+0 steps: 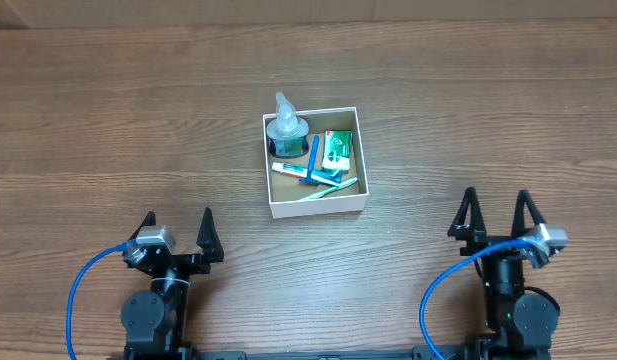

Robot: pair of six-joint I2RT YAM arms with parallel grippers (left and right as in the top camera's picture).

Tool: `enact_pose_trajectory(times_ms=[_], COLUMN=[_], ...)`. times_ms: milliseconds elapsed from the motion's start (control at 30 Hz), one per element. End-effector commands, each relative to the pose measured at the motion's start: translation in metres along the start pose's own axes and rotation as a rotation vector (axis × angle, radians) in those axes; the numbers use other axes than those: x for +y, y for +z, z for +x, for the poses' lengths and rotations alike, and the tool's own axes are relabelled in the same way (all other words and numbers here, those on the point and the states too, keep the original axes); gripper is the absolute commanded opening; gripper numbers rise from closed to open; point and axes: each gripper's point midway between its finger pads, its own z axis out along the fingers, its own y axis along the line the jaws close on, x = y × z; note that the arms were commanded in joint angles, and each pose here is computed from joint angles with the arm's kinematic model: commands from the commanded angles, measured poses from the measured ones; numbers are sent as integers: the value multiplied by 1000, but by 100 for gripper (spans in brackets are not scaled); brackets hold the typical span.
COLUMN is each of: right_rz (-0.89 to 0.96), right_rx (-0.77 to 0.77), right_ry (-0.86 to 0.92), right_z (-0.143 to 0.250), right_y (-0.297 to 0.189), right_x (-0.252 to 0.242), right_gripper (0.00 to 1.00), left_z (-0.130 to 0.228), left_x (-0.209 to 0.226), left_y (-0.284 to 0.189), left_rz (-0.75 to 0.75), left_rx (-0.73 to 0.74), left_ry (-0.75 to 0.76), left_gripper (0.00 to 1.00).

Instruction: Pack container

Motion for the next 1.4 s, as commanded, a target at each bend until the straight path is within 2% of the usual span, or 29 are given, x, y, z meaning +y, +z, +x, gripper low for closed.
enact_pose_trajectory(times_ms=[0,100,1367], right_rz=[15,44,71], right_rx=[81,202,195], right_ry=[2,3,1], right_z=[22,52,50], right_y=[-1,-6,-6], right_x=[-5,-13,-19], right_gripper=[100,100,100], left_z=[0,0,0], left_x=[3,3,3], left_y=[0,0,0], left_rz=[-12,-12,-11], left_rx=[-6,-6,-6], left_ry=[0,0,0], left_gripper=[100,100,100])
